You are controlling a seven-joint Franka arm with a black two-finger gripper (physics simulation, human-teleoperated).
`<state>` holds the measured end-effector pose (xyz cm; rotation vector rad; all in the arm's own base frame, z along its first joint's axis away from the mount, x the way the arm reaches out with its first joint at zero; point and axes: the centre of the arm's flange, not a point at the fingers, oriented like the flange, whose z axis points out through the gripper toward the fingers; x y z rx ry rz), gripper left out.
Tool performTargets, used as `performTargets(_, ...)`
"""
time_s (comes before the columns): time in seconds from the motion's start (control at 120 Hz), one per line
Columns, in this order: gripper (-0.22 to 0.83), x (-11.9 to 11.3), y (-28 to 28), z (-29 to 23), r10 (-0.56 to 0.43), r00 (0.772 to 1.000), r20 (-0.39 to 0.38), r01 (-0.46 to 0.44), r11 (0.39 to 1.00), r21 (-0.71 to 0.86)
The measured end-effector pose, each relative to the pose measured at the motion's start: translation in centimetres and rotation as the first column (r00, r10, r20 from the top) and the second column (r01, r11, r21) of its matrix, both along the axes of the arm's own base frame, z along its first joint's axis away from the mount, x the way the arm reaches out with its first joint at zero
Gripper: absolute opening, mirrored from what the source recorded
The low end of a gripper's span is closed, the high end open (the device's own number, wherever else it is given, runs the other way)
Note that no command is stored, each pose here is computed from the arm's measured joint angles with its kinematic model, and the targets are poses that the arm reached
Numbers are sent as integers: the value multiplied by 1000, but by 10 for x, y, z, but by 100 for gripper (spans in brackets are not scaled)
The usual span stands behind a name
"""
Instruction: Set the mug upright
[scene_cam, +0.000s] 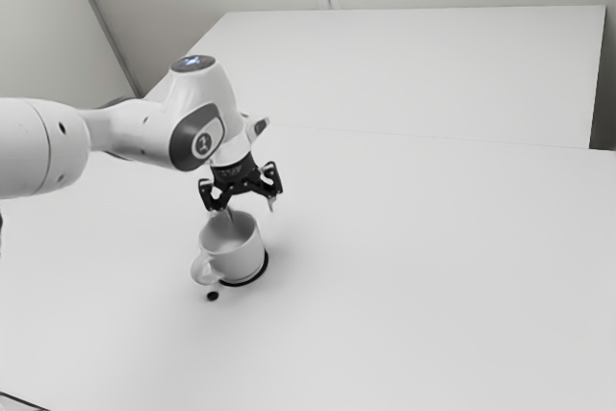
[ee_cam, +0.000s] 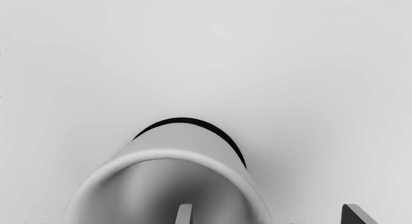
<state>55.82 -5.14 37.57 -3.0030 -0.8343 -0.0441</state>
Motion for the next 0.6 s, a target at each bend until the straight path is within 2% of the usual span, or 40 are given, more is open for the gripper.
performTargets(0.133, 55, 1, 0, 30, -6, 1000, 16, 7, 1000, -16)
performTargets(0.367, 59, 24, 13, 156, -132, 988, 82, 132, 991, 4)
performTargets(0.6, 61, 6, 52, 219, -234, 970, 63, 232, 972, 35)
